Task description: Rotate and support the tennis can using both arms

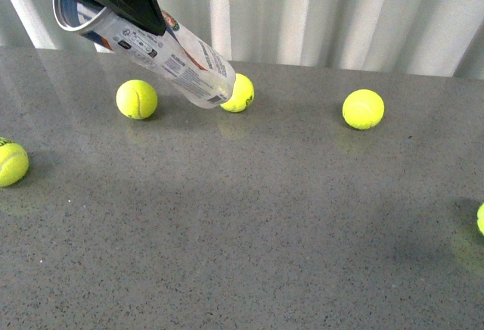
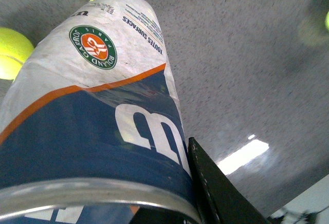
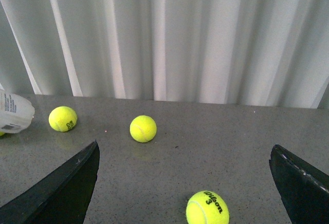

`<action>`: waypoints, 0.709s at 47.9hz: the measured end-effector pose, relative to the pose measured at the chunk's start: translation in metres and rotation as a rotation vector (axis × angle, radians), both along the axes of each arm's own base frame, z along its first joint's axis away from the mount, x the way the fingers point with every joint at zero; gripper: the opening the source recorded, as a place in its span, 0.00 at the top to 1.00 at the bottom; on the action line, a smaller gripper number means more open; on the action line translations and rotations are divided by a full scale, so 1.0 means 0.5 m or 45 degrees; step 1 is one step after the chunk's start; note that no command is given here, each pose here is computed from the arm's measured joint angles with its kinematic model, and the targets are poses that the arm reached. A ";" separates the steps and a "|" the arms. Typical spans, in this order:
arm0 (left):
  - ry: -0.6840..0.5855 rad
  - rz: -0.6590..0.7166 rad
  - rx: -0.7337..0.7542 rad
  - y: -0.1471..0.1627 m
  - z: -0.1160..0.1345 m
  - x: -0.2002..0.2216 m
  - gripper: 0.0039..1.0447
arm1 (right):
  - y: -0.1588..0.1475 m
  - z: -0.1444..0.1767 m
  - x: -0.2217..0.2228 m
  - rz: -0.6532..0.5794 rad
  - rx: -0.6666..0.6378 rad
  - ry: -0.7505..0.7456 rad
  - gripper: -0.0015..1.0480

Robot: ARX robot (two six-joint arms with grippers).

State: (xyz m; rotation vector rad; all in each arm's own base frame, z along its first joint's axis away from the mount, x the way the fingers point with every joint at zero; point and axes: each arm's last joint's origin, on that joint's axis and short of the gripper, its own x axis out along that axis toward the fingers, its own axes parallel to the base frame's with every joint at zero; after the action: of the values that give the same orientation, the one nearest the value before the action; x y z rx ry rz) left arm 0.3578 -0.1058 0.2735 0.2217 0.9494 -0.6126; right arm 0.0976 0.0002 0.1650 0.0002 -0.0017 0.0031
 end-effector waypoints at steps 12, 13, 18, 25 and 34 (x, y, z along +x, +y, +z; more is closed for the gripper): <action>0.017 -0.367 0.509 -0.109 0.030 -0.052 0.97 | 0.000 0.000 0.000 0.000 0.000 0.000 0.07; 0.034 -0.396 0.524 -0.119 0.023 -0.052 0.97 | 0.000 0.000 0.000 0.000 0.000 0.000 0.07; 0.079 -0.471 0.578 -0.147 -0.002 -0.049 0.97 | 0.000 0.000 0.000 -0.001 0.000 0.000 0.07; 0.107 -0.527 0.661 -0.175 -0.039 -0.039 0.97 | 0.000 0.000 0.000 0.000 0.000 0.000 0.07; 0.176 -0.584 0.712 -0.196 -0.098 -0.019 0.97 | 0.000 0.000 0.000 0.000 0.000 0.000 0.07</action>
State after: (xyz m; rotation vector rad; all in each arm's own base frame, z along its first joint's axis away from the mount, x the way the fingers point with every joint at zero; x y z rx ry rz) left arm 0.3484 -0.2035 0.2243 0.9243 1.2029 -0.7761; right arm 0.0976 0.0002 0.1650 0.0002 -0.0017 0.0031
